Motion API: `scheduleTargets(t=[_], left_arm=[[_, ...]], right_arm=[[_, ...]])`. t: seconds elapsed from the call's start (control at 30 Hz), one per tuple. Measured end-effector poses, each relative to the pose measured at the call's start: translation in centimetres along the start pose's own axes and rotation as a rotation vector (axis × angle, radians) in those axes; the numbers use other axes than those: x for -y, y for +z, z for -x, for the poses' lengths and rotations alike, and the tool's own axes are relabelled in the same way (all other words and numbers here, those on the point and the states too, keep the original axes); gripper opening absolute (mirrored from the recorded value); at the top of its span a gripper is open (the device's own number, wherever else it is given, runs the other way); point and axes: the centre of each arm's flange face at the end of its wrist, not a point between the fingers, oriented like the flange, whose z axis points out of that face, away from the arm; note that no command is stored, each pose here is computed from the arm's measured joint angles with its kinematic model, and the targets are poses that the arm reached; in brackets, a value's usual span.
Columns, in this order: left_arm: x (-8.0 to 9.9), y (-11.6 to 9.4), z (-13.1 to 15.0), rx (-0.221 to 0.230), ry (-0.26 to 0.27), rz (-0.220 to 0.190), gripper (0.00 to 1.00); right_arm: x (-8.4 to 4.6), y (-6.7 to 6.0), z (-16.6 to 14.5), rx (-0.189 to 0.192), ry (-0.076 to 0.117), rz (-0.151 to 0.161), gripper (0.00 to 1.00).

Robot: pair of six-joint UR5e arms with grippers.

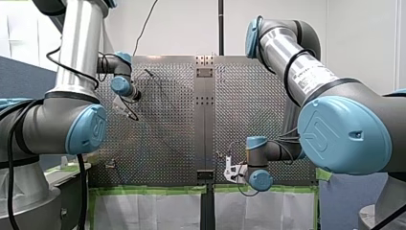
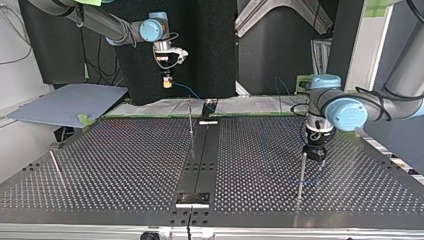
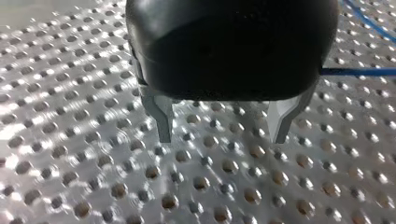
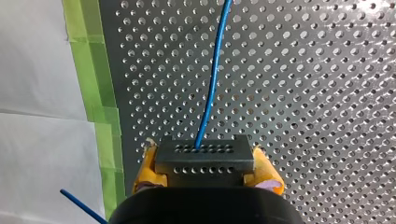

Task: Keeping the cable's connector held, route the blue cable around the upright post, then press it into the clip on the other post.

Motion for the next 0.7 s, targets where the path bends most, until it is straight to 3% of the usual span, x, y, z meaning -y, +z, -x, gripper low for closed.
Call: scheduleTargets(t=[0.23,0.7], left_arm=[[0.2,-0.6,0.2,-0.005,-0.044,-0.005,1.00],[1.7,-2.2,1.1,-0.021,-0.027,-0.026,1.00]], right_arm=[[0.0,0.0,0.0,0.001,-0.001,0.001,0.00],[0.1,-0.1,0.0,0.004,-0.002,-0.001,0.00]])
